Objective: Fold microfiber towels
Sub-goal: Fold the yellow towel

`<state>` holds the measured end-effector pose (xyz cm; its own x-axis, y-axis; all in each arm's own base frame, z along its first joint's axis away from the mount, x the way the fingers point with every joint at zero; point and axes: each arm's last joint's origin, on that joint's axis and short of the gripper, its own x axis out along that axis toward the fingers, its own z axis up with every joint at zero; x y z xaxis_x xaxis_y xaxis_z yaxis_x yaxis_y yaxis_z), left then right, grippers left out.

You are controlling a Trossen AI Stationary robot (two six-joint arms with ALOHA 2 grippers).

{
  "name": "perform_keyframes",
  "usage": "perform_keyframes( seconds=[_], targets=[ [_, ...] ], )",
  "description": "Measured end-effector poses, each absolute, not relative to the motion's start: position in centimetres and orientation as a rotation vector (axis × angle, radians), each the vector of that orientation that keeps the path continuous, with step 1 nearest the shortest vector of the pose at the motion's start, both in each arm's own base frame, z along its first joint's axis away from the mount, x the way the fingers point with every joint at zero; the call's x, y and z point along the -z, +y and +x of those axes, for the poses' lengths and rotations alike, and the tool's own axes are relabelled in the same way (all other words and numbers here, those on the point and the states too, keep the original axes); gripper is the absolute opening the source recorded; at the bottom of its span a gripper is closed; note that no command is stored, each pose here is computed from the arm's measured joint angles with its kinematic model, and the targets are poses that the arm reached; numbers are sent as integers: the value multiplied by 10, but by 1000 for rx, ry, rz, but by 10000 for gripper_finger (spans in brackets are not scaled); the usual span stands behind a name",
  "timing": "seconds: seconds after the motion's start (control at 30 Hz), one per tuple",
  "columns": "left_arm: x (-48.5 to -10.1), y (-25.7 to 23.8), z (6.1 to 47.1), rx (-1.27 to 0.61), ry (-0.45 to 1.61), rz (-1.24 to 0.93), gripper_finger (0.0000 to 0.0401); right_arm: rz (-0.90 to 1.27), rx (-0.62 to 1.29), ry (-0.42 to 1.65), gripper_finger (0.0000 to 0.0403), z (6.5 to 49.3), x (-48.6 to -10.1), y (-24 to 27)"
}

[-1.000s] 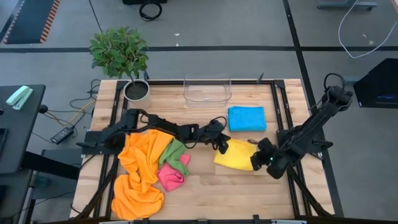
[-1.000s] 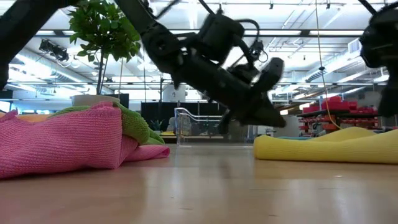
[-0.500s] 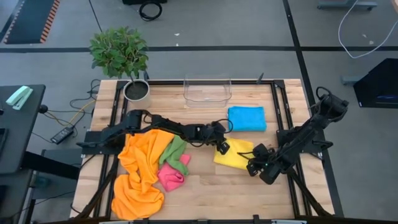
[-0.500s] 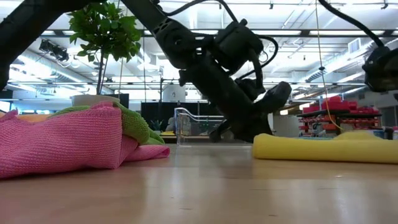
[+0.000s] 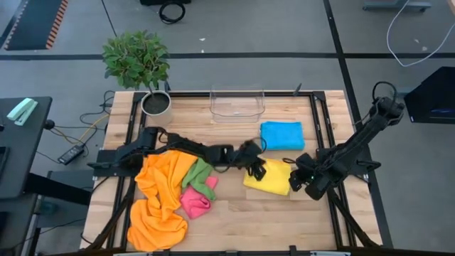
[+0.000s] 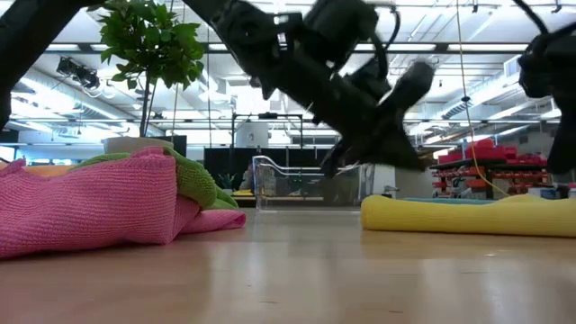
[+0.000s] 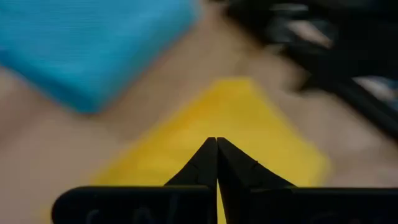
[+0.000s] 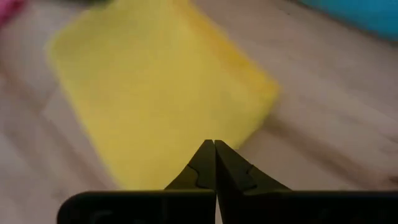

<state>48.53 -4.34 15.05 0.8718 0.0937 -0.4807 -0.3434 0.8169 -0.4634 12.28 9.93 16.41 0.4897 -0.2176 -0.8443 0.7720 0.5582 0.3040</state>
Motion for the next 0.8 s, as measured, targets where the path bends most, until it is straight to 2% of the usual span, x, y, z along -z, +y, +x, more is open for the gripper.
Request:
perform_keyframes(
  seconds=[0.1, 0.23, 0.47, 0.67, 0.8],
  targets=[
    [-154, -73, 482, -166, 461, -563, 6, 746, 679, 869, 1, 124, -158, 93],
    [-134, -103, 476, -152, 544, -527, 9, 787, 667, 856, 1, 129, -140, 86],
    [-123, -108, 469, -233, 620, -535, 5, 811, 760, 840, 1, 127, -123, 67],
    [-124, -100, 470, -256, 622, -592, 11, 796, 730, 819, 1, 138, -138, 65],
    [-154, -92, 473, -175, 551, -598, 5, 778, 709, 817, 5, 144, -165, 66]
  ],
)
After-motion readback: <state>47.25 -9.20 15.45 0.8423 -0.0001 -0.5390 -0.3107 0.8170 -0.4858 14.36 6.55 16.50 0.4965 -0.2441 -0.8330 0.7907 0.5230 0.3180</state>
